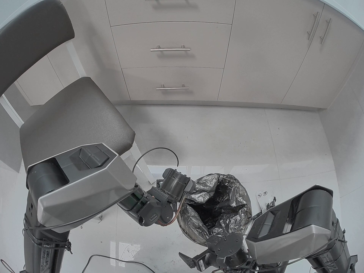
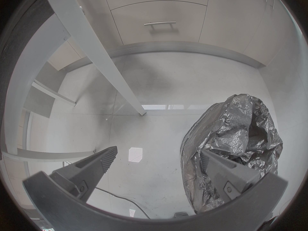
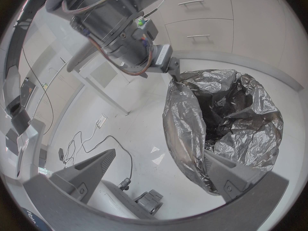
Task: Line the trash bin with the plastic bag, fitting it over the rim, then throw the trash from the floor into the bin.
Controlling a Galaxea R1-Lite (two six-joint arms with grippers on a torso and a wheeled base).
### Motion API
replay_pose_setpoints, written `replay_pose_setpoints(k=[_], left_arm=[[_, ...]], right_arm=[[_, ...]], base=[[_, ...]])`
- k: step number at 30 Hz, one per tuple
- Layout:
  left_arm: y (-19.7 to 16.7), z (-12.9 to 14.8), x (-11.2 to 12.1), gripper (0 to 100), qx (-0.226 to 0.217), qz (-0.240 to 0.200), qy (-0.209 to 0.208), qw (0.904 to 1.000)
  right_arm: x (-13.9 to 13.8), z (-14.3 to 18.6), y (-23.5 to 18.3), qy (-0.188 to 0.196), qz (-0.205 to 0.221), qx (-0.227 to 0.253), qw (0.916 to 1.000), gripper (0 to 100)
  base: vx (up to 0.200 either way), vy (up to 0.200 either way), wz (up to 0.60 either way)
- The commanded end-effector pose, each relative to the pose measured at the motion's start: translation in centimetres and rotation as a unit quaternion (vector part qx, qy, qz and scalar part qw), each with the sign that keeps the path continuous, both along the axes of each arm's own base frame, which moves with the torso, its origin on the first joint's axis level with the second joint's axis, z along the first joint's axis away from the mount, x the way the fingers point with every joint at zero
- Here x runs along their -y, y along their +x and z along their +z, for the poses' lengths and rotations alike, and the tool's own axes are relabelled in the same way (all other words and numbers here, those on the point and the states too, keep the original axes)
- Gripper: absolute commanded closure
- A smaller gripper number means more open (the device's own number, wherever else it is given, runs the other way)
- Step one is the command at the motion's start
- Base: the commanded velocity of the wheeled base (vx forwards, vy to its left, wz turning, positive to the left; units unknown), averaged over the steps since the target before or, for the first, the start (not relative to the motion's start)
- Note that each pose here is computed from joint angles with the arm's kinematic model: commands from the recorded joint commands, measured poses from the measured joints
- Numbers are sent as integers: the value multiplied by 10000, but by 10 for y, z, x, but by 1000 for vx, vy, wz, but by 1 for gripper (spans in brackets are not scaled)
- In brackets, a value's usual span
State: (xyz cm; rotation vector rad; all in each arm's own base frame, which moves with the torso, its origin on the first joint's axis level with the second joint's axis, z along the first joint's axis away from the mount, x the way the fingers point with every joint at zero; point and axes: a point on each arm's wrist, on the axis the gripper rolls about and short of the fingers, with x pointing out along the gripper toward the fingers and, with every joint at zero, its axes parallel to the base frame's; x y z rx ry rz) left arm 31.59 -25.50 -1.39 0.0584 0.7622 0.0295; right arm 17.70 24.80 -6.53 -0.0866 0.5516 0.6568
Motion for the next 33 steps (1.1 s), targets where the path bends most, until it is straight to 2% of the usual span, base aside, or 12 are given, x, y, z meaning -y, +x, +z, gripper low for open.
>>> replay_pose_setpoints(k=[1, 5, 10, 19, 33], left_arm=[[0, -1, 0, 0, -3, 1, 1, 10000], [0, -1, 0, 0, -3, 1, 1, 10000], [0, -1, 0, 0, 4, 6, -9, 10000], [0, -1, 0, 0, 9, 1, -9, 10000], [0, -3, 0, 0, -11, 43, -33, 10000]], right_arm=[[-2, -2, -7, 1, 111, -12, 9999, 0], [-2, -4, -10, -46, 153, -51, 9999, 0], [4, -22, -20, -348, 210, -306, 9987, 0], [8, -22, -21, -208, 23, -532, 9984, 0], [23, -22, -23, -321, -248, -719, 9966, 0]], base=[[0, 0, 0], [0, 0, 0], [0, 0, 0], [0, 0, 0], [0, 0, 0]])
